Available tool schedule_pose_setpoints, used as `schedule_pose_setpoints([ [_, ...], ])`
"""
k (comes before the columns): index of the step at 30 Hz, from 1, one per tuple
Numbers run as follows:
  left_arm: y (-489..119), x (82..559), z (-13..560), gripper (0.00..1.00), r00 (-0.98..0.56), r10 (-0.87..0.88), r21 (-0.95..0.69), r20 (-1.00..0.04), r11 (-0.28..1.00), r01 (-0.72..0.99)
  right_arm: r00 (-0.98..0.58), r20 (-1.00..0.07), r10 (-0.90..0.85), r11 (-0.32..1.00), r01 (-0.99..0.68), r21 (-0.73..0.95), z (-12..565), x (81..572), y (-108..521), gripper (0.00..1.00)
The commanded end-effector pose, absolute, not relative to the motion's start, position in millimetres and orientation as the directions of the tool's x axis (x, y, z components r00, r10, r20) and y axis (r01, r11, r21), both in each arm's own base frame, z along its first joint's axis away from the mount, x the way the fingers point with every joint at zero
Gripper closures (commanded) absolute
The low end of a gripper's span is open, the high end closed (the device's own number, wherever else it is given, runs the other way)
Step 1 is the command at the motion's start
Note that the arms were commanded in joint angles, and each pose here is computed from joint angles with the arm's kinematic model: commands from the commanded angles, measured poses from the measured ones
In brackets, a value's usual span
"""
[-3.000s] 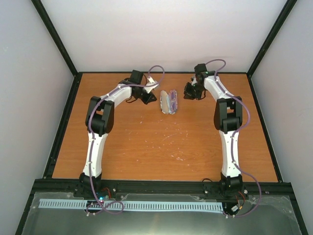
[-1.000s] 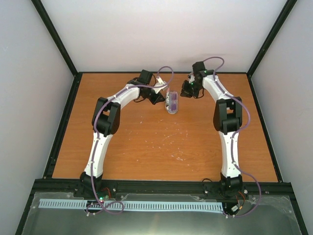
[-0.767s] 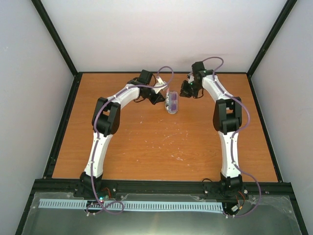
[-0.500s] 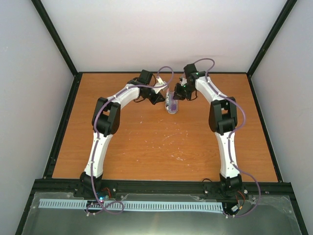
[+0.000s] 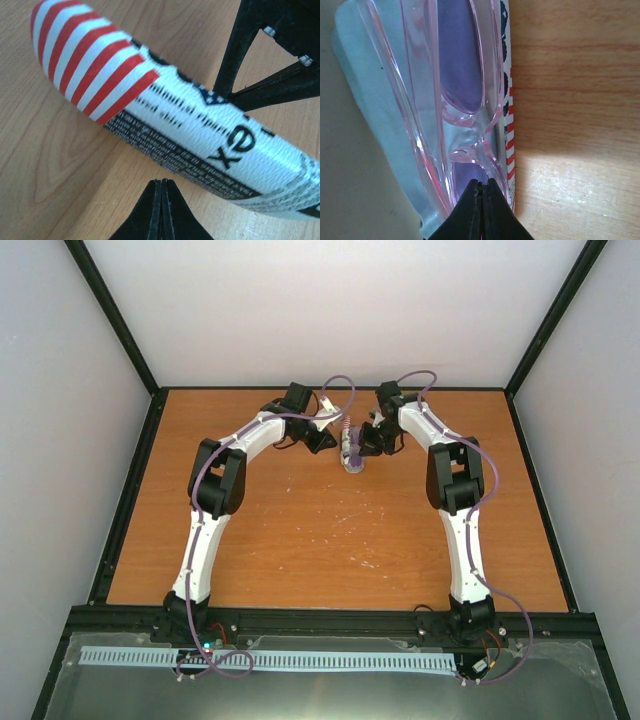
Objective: Organize the sunglasses
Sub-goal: Adjust the sunglasses in the sunglasses case.
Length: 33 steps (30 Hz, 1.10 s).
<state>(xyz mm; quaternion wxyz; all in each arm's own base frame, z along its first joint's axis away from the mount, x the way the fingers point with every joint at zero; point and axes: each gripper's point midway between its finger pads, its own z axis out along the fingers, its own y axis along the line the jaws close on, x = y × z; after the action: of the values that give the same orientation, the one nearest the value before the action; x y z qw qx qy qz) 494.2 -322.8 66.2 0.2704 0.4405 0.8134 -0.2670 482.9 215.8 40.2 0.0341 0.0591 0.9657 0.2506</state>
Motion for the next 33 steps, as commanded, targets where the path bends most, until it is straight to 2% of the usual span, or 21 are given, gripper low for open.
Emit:
schedule_pose_setpoints([
  [1, -329, 494, 70, 0.97, -0.442, 0.578, -0.184, -0.686, 0.45, 0.874, -0.993, -0.021, 0.114, 0.883, 0.091, 0.461, 31, 476, 214, 0.97],
  [17, -329, 495, 71, 0.97, -0.439, 0.575, -0.182, -0.69, 0.449, 0.875, -0.997, -0.009, 0.081, 0.876, 0.067, 0.477, 28, 468, 228, 0.97],
  [33, -330, 498, 76, 0.97, -0.428, 0.572, -0.171, -0.7, 0.447, 0.878, -0.977, -0.153, 0.147, 0.848, 0.046, 0.527, 95, 497, 214, 0.91],
])
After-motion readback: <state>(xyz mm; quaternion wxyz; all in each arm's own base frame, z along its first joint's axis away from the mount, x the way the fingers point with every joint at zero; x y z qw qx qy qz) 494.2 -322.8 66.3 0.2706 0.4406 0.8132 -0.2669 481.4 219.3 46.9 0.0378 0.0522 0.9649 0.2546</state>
